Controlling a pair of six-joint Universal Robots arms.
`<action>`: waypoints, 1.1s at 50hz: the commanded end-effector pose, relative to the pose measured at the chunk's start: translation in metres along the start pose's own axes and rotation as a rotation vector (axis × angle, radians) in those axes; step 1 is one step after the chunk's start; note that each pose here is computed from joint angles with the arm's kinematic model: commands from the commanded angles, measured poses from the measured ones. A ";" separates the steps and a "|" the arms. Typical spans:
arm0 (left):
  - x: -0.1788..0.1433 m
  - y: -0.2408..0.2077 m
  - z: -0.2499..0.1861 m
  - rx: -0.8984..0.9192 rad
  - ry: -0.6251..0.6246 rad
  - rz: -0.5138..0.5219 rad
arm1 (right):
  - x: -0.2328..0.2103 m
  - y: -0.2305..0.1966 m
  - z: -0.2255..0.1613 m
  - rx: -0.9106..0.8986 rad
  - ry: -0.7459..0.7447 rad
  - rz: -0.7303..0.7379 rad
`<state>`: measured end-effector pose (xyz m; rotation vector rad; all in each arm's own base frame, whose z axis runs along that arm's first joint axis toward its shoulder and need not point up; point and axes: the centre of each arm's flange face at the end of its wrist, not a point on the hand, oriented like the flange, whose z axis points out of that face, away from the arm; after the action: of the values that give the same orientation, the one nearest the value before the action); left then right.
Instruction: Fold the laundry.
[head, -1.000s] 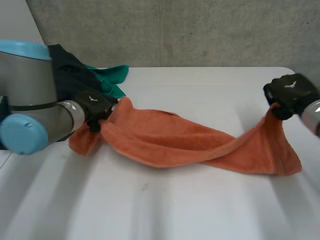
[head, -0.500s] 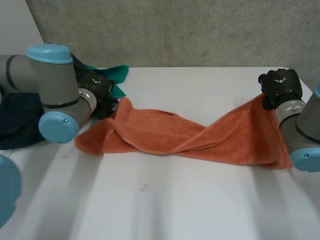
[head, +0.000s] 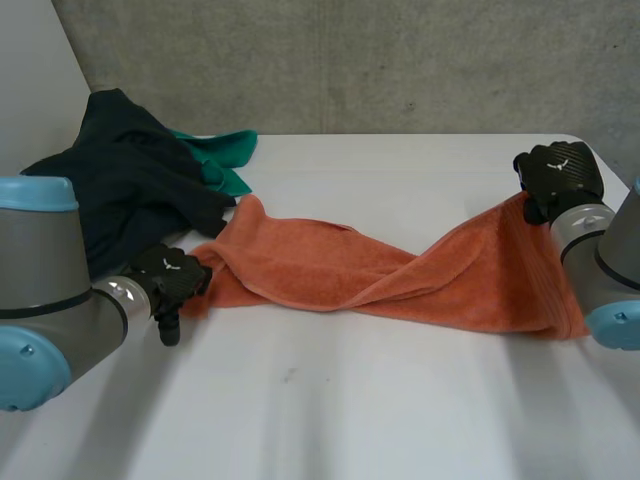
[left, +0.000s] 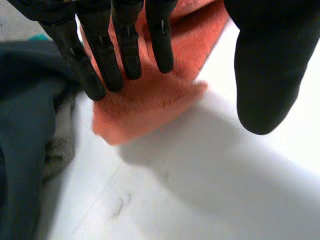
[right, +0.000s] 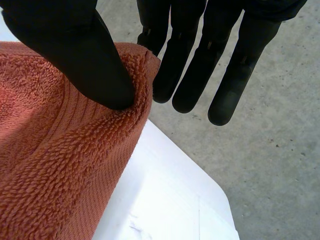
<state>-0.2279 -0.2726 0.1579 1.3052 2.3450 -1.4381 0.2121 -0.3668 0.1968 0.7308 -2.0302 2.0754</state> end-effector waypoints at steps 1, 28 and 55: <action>-0.008 0.015 0.029 -0.026 -0.057 0.009 | -0.001 0.001 -0.001 -0.002 -0.003 -0.007; -0.029 0.004 0.097 0.153 -0.204 0.229 | 0.001 0.005 0.000 -0.002 -0.025 -0.016; -0.081 -0.040 0.093 0.233 -0.310 0.137 | 0.042 -0.014 -0.001 -0.013 0.048 -0.036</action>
<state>-0.2415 -0.4076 0.1211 1.2511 1.8612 -1.6979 0.1982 -0.3742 0.2015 0.7328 -2.0132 2.0650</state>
